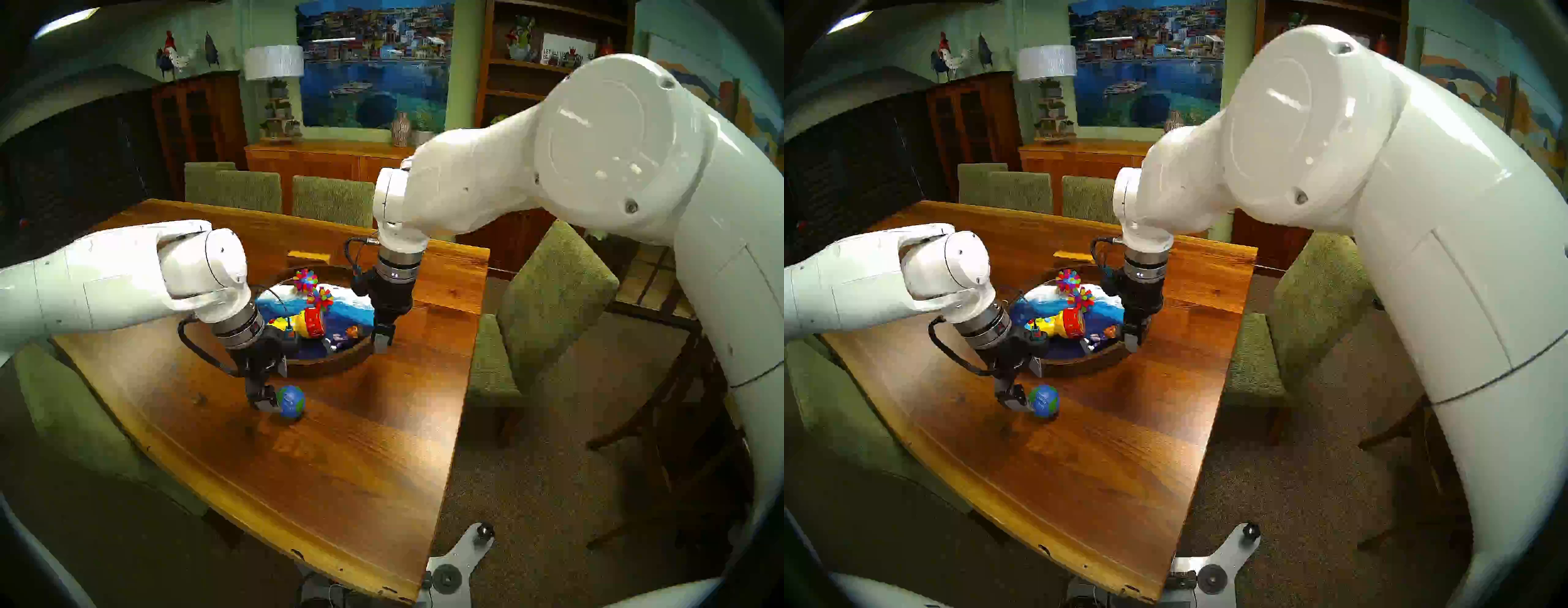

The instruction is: Put toys in center tray

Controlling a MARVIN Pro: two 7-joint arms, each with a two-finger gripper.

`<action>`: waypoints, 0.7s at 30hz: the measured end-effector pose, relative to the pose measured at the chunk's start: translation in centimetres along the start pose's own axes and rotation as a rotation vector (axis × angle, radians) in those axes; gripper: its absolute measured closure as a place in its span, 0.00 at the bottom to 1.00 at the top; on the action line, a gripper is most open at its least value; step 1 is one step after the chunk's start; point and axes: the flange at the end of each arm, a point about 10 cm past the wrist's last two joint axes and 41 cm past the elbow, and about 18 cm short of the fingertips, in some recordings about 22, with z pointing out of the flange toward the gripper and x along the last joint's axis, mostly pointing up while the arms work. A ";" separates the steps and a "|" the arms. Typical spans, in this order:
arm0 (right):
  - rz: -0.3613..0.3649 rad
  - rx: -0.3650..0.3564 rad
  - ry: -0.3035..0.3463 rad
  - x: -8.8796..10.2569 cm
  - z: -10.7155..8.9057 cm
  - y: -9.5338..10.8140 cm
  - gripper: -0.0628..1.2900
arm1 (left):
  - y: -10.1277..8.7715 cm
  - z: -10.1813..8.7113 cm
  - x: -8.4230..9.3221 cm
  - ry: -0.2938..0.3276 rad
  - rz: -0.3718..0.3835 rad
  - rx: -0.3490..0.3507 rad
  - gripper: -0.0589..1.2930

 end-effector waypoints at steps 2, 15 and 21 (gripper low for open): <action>0.000 0.000 0.000 0.0 0.0 0.0 0.04 | 0.0 0.3 0.1 -0.002 0.004 -0.006 0.06; 0.000 0.000 0.000 0.0 0.0 0.0 0.04 | -0.3 3.2 -0.3 -0.090 0.004 0.033 0.06; 0.000 0.000 0.000 0.0 0.0 0.0 0.04 | 0.1 4.5 -0.4 -0.116 0.008 0.037 0.07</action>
